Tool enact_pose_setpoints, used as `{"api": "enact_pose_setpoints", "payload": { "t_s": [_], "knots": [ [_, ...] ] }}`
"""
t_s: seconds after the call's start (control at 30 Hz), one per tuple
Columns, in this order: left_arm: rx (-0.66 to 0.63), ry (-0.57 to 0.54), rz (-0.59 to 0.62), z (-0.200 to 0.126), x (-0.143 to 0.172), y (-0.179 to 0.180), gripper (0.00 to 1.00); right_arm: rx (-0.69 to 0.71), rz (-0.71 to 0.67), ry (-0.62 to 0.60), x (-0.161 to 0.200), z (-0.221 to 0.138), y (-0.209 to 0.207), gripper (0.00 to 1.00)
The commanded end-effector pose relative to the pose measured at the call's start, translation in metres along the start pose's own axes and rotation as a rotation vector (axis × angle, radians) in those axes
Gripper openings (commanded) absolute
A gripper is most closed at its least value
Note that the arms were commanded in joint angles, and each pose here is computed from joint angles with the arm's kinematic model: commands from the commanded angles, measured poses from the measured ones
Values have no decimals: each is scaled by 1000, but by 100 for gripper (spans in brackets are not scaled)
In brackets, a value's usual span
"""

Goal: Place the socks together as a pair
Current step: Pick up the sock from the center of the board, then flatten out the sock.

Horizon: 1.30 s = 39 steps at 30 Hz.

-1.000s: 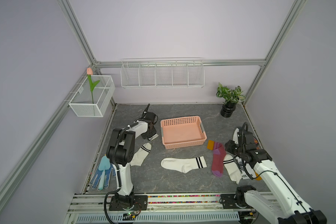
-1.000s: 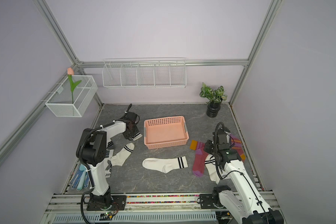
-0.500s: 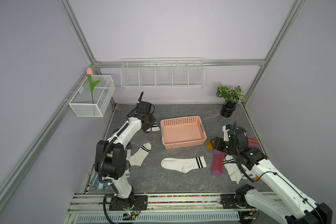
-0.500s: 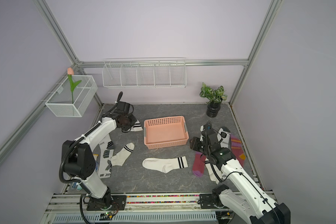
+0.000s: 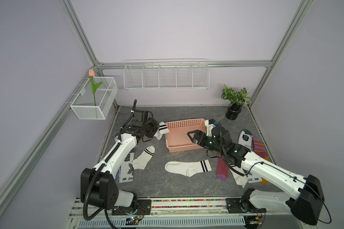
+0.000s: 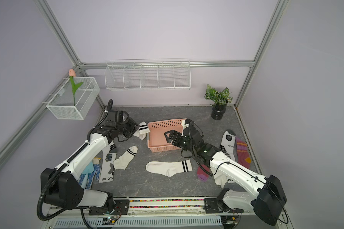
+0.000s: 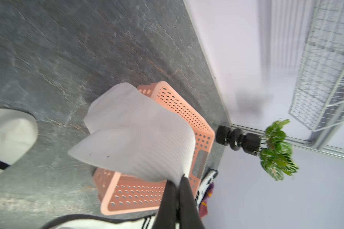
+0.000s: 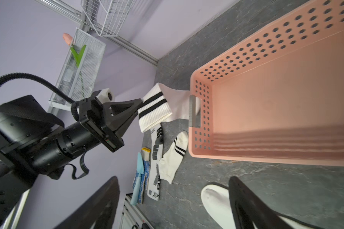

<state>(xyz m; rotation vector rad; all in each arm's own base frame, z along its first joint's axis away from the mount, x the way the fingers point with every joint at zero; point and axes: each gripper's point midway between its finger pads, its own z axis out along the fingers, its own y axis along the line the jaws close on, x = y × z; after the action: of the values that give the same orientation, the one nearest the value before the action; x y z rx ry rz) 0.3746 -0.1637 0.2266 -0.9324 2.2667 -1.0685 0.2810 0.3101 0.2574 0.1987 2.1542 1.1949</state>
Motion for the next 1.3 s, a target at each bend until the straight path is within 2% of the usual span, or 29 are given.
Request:
{"api": "enact_pose_setpoints", "payload": {
  "t_s": [0.0, 0.13, 0.43, 0.6, 0.9, 1.07, 1.27],
  "knots": [
    [183, 3, -98, -23, 3, -36, 0, -108, 136, -45, -7, 12, 32, 88],
    [246, -1, -153, -37, 8, -38, 0, -174, 220, -10, 1, 36, 47, 88],
    [294, 42, -196, -50, 23, -37, 0, -243, 260, -26, 3, 65, 74, 87],
    [317, 37, -193, -58, 25, -38, 0, -244, 273, -44, 5, 73, 79, 83],
    [365, 48, -211, -75, 33, -38, 0, -252, 293, -7, 21, 90, 90, 78],
    [371, 46, -206, -85, 37, -35, 0, -249, 263, -23, 20, 89, 92, 62],
    [346, 82, -230, -88, 48, -19, 0, -248, 218, -12, 23, 87, 99, 31]
  ]
}}
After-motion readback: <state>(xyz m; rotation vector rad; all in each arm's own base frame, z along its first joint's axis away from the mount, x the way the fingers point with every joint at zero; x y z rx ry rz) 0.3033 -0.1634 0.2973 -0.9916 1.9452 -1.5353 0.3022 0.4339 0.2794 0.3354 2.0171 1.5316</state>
